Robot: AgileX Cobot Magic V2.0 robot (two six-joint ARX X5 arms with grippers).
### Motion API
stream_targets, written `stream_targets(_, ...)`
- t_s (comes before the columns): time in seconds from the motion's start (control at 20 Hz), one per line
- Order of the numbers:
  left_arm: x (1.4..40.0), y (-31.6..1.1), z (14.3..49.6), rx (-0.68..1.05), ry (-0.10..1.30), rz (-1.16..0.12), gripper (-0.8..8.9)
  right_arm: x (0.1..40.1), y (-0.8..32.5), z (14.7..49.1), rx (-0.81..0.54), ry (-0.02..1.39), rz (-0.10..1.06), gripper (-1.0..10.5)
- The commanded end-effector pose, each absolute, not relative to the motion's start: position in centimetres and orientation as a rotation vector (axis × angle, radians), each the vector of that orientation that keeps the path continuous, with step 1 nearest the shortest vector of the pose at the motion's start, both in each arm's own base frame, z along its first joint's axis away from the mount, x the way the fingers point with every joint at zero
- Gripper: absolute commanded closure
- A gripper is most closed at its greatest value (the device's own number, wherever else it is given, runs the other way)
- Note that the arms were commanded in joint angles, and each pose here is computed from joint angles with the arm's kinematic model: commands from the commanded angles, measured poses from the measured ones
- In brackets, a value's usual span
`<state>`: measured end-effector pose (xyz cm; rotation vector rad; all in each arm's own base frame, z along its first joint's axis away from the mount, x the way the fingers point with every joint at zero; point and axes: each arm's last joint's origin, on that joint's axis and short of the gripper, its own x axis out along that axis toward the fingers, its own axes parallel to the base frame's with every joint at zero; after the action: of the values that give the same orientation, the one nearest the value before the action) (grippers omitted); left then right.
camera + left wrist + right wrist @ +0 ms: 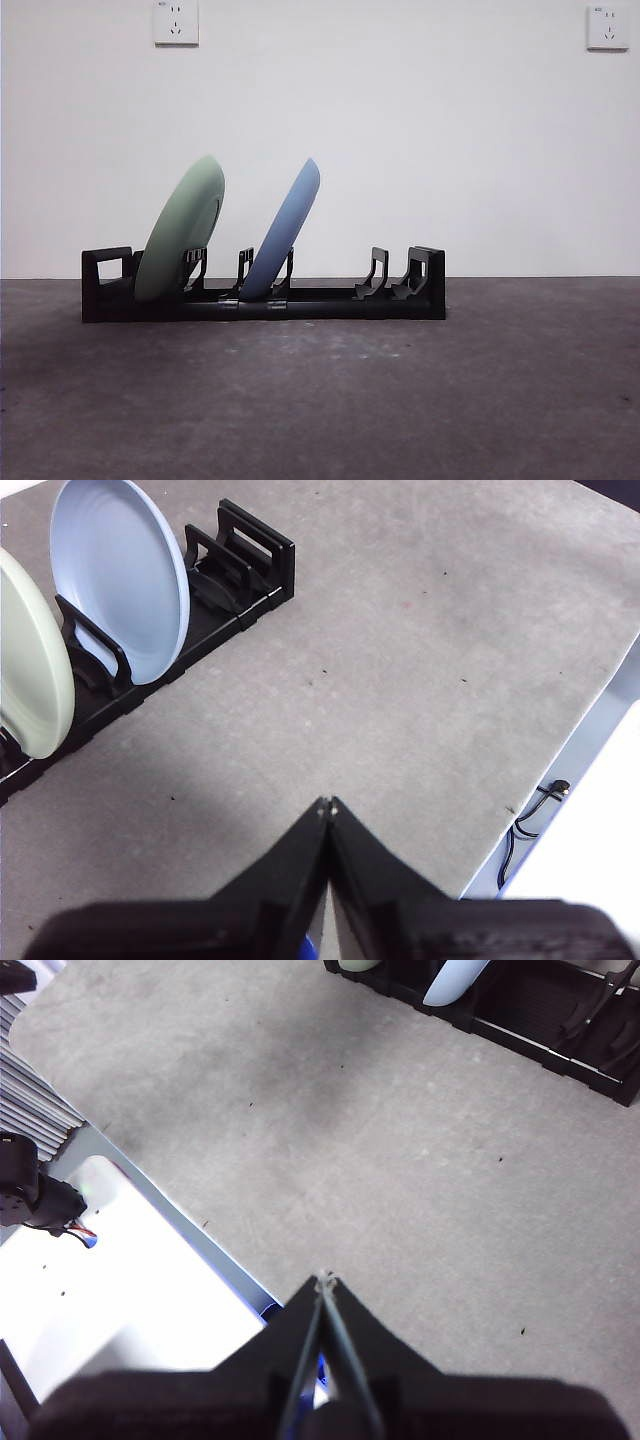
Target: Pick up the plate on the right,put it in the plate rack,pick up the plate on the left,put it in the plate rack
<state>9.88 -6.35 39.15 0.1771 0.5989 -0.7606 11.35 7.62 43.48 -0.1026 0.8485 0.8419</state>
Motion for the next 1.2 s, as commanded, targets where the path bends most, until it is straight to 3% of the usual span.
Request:
stream_targets(0.05, 10.1, -6.5, 38.9, 0.171, 0.612, -0.758, 8.17, 11.4, 7.6, 43.1, -0.101, 0.887, 0.823, 9.5)
stream_targets(0.6, 11.6, -7.3, 38.9, 0.172, 0.593, -0.753, 8.17, 11.9, 7.1, 43.0, -0.217, 0.861, 0.576, 9.5)
stream_targets(0.8, 12.3, -7.5, 41.0, 0.218, 0.313, -0.758, 8.17, 12.0, 6.9, 42.9, -0.250, 0.851, 0.505, 9.5)
stream_targets(0.95, 12.1, -5.6, 42.9, 0.288, 0.083, -0.665, 8.17, 12.1, 6.8, 42.9, -0.261, 0.847, 0.481, 9.5)
stream_targets(1.1, 10.3, -3.3, 43.2, 0.309, -0.034, -0.613, 8.17, 12.1, 6.8, 42.9, -0.261, 0.847, 0.480, 9.5)
stream_targets(1.2, 9.1, -2.1, 41.9, 0.351, -0.094, -0.504, 8.17, 12.1, 6.8, 42.9, -0.261, 0.848, 0.480, 9.5)
